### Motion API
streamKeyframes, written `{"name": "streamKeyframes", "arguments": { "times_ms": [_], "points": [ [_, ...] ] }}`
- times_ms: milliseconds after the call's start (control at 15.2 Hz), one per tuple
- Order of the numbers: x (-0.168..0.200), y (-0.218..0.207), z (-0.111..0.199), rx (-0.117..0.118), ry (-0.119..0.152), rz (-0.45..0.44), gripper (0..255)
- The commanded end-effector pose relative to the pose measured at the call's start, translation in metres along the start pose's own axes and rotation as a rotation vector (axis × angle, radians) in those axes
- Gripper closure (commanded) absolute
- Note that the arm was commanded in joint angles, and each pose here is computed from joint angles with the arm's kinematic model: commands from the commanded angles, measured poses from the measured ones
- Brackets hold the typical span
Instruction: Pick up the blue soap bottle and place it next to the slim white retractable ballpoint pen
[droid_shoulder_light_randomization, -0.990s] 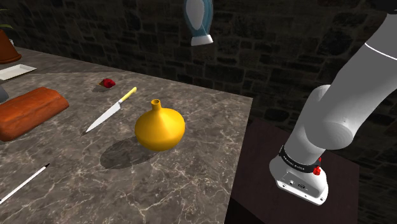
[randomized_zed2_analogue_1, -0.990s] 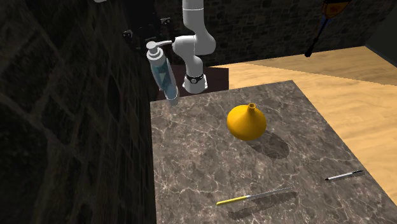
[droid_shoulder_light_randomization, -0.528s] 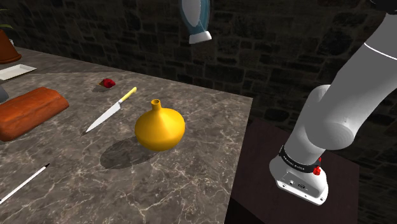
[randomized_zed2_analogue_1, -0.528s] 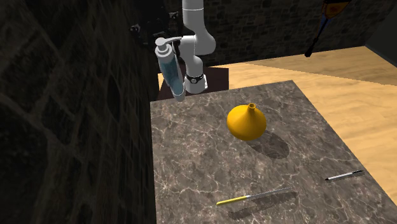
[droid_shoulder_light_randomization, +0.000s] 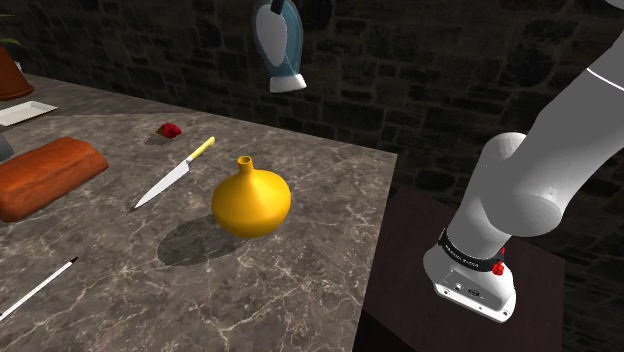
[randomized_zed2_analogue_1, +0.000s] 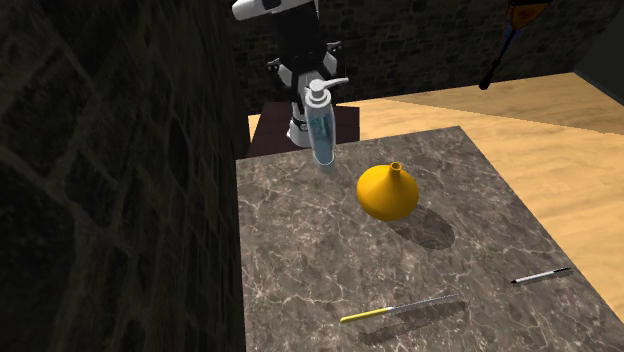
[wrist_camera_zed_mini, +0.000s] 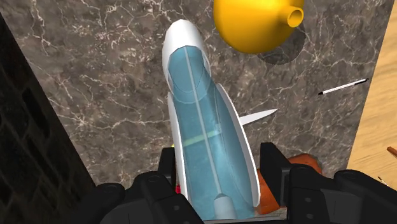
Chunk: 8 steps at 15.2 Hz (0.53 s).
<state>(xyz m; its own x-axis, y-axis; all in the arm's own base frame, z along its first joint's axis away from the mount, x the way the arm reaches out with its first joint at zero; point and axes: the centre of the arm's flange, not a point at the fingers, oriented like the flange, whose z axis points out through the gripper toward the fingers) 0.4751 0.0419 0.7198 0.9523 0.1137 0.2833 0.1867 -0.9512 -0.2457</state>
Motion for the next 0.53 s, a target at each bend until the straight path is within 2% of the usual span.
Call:
{"name": "streamKeyframes", "arguments": {
  "times_ms": [0, 462],
  "points": [
    [0.000, -0.024, 0.015, 0.000, 0.001, 0.001, 255],
    [-0.003, -0.100, 0.068, 0.000, 0.001, 0.001, 255]
  ]
}}
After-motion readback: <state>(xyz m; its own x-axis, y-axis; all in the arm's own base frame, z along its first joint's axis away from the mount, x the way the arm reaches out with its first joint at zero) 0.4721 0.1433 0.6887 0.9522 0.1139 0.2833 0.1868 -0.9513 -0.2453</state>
